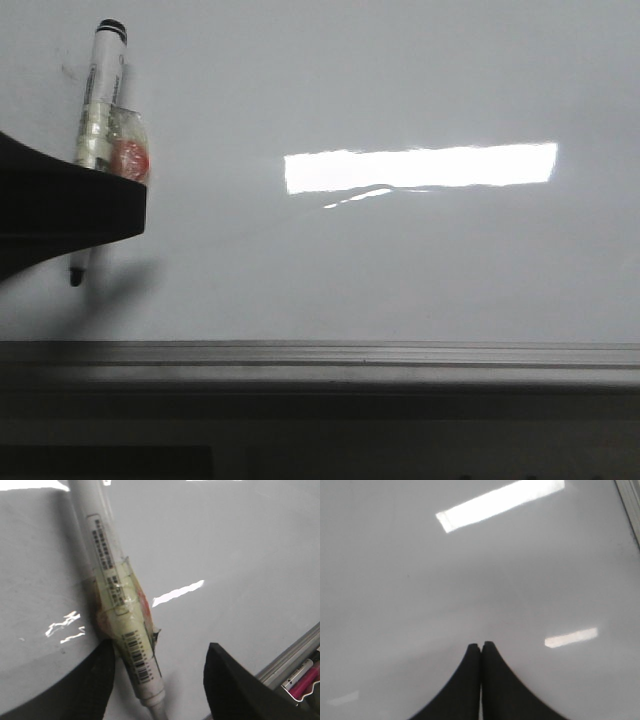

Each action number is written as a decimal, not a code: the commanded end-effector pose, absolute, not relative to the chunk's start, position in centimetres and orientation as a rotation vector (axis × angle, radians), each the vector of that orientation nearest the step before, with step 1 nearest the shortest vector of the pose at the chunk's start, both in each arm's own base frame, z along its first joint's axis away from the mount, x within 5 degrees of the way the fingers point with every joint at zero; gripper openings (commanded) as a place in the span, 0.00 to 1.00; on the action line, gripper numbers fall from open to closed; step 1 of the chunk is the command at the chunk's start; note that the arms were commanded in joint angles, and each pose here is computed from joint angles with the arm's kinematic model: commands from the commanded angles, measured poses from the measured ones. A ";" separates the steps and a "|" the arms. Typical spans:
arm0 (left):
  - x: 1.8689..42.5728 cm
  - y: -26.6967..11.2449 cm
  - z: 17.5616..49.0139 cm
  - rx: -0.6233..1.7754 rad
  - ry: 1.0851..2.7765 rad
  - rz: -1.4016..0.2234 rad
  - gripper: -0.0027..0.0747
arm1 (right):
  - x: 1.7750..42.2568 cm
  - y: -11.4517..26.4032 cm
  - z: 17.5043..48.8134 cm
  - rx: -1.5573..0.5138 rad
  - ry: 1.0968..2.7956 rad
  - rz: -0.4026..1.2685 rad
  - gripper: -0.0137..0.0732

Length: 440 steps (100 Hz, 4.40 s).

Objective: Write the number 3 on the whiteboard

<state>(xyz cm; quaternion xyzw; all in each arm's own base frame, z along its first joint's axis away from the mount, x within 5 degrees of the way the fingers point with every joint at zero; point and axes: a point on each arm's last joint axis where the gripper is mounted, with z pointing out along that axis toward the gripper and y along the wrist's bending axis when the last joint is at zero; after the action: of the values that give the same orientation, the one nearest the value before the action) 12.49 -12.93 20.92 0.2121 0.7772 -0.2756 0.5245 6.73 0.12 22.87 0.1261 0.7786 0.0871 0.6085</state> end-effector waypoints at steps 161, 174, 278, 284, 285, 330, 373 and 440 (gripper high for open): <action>10.7 -15.4 22.7 1.237 1.206 -0.428 0.01 | 12.3 19.4 31.5 -0.991 1.746 0.686 0.64; 10.7 -15.4 22.7 1.237 1.206 -0.428 0.01 | 12.4 19.6 31.6 -0.994 1.749 0.686 0.63; 10.5 -12.1 26.1 0.881 1.259 -0.434 0.58 | 14.8 18.1 37.5 -0.920 1.664 0.588 0.08; 10.3 -11.9 26.2 0.872 1.265 -0.435 0.58 | 15.4 17.6 38.2 -0.891 1.672 0.568 0.08; 10.3 -11.9 26.2 0.870 1.268 -0.435 0.58 | 15.6 17.4 38.4 -0.882 1.671 0.564 0.08; 10.2 -11.7 26.5 0.861 1.253 -0.437 0.58 | 19.9 17.9 38.4 -0.853 1.797 0.479 0.08; 10.2 -11.7 26.5 0.861 1.253 -0.437 0.58 | 19.5 15.0 38.7 -0.843 1.892 0.413 0.08; 10.2 -11.7 26.5 0.860 1.252 -0.438 0.58 | 18.5 16.0 36.6 -0.925 2.075 0.475 0.08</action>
<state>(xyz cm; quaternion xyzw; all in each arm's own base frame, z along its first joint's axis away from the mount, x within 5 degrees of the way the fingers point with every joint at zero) 10.04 -11.62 24.90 0.4126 0.5919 -0.1838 0.6676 18.66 16.55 35.45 -0.3749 0.8241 0.1904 0.3796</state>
